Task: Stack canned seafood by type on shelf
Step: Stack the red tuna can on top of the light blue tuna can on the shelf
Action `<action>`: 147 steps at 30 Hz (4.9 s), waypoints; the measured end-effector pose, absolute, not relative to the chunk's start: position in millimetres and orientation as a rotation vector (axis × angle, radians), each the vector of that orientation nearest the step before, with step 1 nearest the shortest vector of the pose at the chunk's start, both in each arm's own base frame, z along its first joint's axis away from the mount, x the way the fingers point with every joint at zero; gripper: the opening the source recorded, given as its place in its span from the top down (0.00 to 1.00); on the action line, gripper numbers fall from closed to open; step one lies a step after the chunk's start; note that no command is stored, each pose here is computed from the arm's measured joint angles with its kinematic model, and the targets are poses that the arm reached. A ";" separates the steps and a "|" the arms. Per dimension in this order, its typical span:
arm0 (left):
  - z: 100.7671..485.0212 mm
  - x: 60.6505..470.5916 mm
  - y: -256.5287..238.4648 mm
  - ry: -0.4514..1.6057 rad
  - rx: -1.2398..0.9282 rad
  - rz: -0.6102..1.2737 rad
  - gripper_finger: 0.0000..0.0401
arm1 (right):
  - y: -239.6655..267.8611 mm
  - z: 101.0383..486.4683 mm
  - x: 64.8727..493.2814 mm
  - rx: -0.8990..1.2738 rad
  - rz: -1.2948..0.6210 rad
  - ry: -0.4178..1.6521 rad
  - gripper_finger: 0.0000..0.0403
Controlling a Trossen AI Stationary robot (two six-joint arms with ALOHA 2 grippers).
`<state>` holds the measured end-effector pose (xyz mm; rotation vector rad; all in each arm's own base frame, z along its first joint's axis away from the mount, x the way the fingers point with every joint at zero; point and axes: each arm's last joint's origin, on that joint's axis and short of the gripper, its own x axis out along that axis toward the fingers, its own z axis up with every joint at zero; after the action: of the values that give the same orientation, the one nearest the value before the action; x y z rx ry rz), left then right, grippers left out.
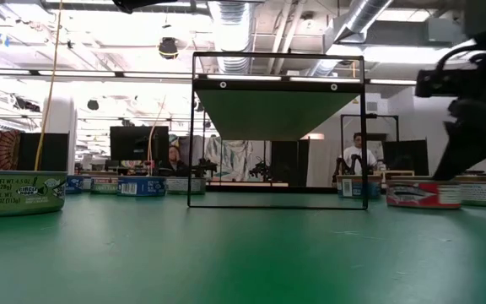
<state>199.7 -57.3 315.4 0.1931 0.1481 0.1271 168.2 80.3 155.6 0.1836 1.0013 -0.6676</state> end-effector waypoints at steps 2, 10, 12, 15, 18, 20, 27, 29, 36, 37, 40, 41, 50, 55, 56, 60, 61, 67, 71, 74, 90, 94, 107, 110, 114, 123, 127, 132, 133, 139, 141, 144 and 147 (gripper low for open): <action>315.4 199.7 -57.3 0.148 0.193 0.127 0.28 | 88.1 156.1 167.8 0.182 -0.624 0.971 0.24; 315.4 199.7 -57.3 0.148 0.187 0.128 0.28 | 115.0 162.5 169.1 0.345 -0.511 0.861 0.24; 315.4 199.7 -57.3 0.148 0.187 0.128 0.28 | 114.4 164.0 167.4 0.433 -0.579 0.850 0.24; 315.5 199.7 -57.3 0.147 0.177 0.129 0.28 | 107.3 164.9 161.2 0.538 -0.739 0.842 0.24; 315.5 199.7 -57.3 0.146 0.166 0.130 0.28 | 104.2 169.1 157.6 0.584 -0.823 0.825 0.24; 315.5 199.7 -57.4 0.146 0.164 0.127 0.28 | 102.0 170.8 154.1 0.620 -0.863 0.831 0.24; 315.3 199.8 -58.2 0.146 0.163 0.099 0.28 | 94.9 163.1 155.1 0.720 -0.881 0.914 0.33; 315.3 199.8 -58.1 0.146 0.159 0.102 0.28 | 92.4 160.1 155.2 0.726 -0.891 0.913 0.37; 313.5 199.5 -57.9 0.163 0.163 0.103 0.28 | 89.5 157.2 153.5 0.707 -0.902 0.937 0.64; 313.5 199.5 -57.9 0.164 0.163 0.102 0.28 | 89.7 157.2 153.6 0.702 -0.895 0.944 0.69; 313.5 199.5 -57.9 0.164 0.163 0.103 0.28 | 89.9 157.2 153.7 0.679 -0.877 0.959 0.84; 313.5 199.5 -57.9 0.164 0.163 0.103 0.28 | 89.6 157.1 153.4 0.673 -0.877 0.965 0.88; 313.4 199.5 -57.9 0.165 0.164 0.104 0.28 | 86.3 155.5 144.7 0.666 -0.944 1.070 0.92; 313.4 199.5 -57.9 0.165 0.164 0.104 0.28 | 84.9 155.3 142.9 0.653 -0.960 1.088 0.97; 313.4 199.5 -57.9 0.165 0.164 0.104 0.28 | 84.0 155.4 142.8 0.651 -0.967 1.090 0.97; 313.4 199.5 -57.8 0.165 0.164 0.104 0.28 | 80.1 155.3 143.8 0.650 -0.982 1.108 0.96; 313.4 199.5 -57.9 0.165 0.164 0.104 0.28 | 78.9 155.2 144.4 0.655 -0.984 1.125 0.95; 313.3 199.5 -57.9 0.166 0.162 0.104 0.28 | 66.2 156.1 140.5 0.625 -1.043 1.260 0.92; 312.8 199.4 -57.8 0.171 0.163 0.104 0.28 | 58.6 160.7 142.2 0.660 -1.008 1.287 0.95; 312.6 199.3 -57.9 0.173 0.163 0.103 0.28 | 54.4 165.2 142.2 0.705 -0.972 1.303 0.95; 311.3 199.1 -57.7 0.186 0.167 0.103 0.28 | 76.3 204.5 165.9 0.654 -0.691 1.111 0.90; 311.0 199.1 -58.0 0.188 0.152 0.094 0.28 | 100.4 207.6 168.8 0.617 -0.654 1.275 0.90; 311.5 199.2 -58.7 0.181 0.135 0.074 0.28 | 123.6 156.8 152.3 0.157 -1.051 1.594 0.86; 311.5 199.3 -58.7 0.181 0.135 0.074 0.28 | 121.7 146.3 157.0 0.080 -1.075 1.521 0.86; 311.5 199.3 -58.7 0.182 0.135 0.074 0.28 | 122.9 137.0 169.7 0.084 -0.980 1.448 0.86; 311.3 199.1 -58.6 0.184 0.138 0.074 0.28 | 142.3 136.7 206.5 0.167 -0.599 1.294 0.86; 311.1 199.0 -59.0 0.186 0.137 0.072 0.28 | 157.3 153.5 209.2 0.097 -0.567 1.226 0.86; 311.0 198.7 -59.9 0.185 0.138 0.068 0.28 | 167.2 163.8 206.6 -0.008 -0.502 1.245 0.86; 311.1 198.7 -59.9 0.185 0.138 0.068 0.28 | 167.6 164.1 206.8 -0.030 -0.487 1.261 0.86; 311.1 198.7 -59.9 0.184 0.137 0.068 0.28 | 162.0 163.6 213.2 -0.116 -0.411 1.337 0.79; 311.1 198.7 -59.9 0.184 0.138 0.068 0.28 | 157.4 163.6 215.9 -0.127 -0.413 1.349 0.73; 311.2 198.7 -59.9 0.184 0.140 0.068 0.28 | 150.0 163.6 220.5 -0.139 -0.417 1.365 0.60; 311.2 198.7 -59.9 0.184 0.140 0.068 0.28 | 142.6 166.0 223.7 -0.151 -0.439 1.391 0.46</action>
<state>198.7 -59.9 311.2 0.1400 0.1839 0.0681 223.7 142.6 166.0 -0.1512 1.3910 -0.4386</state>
